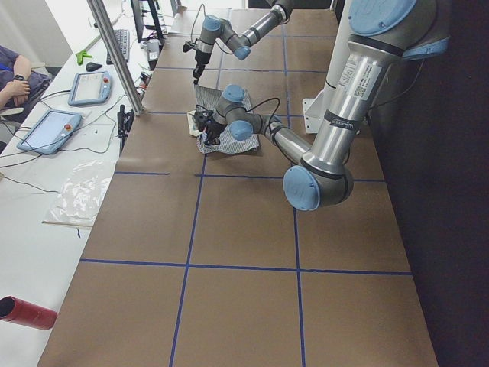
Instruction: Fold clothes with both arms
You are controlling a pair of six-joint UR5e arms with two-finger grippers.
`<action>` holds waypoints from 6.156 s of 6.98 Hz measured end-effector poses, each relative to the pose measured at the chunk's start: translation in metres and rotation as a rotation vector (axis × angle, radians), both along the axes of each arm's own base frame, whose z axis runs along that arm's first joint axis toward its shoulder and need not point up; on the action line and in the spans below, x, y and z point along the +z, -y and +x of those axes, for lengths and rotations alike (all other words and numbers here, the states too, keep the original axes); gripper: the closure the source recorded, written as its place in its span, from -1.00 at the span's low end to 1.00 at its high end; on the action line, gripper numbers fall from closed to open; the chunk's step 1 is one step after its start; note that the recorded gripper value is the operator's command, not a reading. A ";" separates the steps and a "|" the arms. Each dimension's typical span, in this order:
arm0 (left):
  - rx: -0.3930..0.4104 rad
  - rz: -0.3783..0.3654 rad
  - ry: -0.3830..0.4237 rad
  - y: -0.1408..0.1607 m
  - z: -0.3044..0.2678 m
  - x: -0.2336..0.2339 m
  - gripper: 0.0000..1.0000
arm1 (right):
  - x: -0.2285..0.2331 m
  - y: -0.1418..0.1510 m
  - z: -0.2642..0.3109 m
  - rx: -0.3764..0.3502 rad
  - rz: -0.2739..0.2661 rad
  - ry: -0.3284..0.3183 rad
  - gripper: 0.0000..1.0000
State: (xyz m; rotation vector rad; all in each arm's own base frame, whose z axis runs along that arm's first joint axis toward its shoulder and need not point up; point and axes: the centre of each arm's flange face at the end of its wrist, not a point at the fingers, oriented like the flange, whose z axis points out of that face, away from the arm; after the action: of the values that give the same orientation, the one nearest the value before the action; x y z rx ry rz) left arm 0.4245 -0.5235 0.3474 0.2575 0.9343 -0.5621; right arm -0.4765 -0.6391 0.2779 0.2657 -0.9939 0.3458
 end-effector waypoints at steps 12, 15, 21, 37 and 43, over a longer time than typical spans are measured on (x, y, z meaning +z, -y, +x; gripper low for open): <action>0.078 0.023 -0.078 0.015 -0.043 -0.039 -1.00 | 0.064 -0.197 -0.012 -0.208 -0.027 0.040 -0.58; 0.078 0.029 -0.082 0.014 -0.045 -0.042 -1.00 | 0.073 -0.204 -0.018 -0.228 -0.041 0.030 0.79; 0.079 0.038 -0.090 0.011 -0.047 -0.048 -1.00 | 0.076 -0.231 -0.004 -0.251 -0.064 -0.008 1.00; 0.104 -0.500 -0.197 -0.288 0.136 -0.096 -0.92 | 0.060 -0.319 0.120 -0.240 -0.011 0.071 -1.00; 0.069 -0.477 -0.197 -0.286 0.147 -0.098 -0.85 | 0.055 -0.314 0.119 -0.235 -0.008 0.079 -1.00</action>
State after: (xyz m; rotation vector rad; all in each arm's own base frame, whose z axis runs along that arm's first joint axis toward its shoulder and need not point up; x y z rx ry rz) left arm 0.5717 -0.2375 0.2497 -0.2620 0.9651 -0.7370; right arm -0.3580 -0.3251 0.3331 0.1268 -1.0896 0.1466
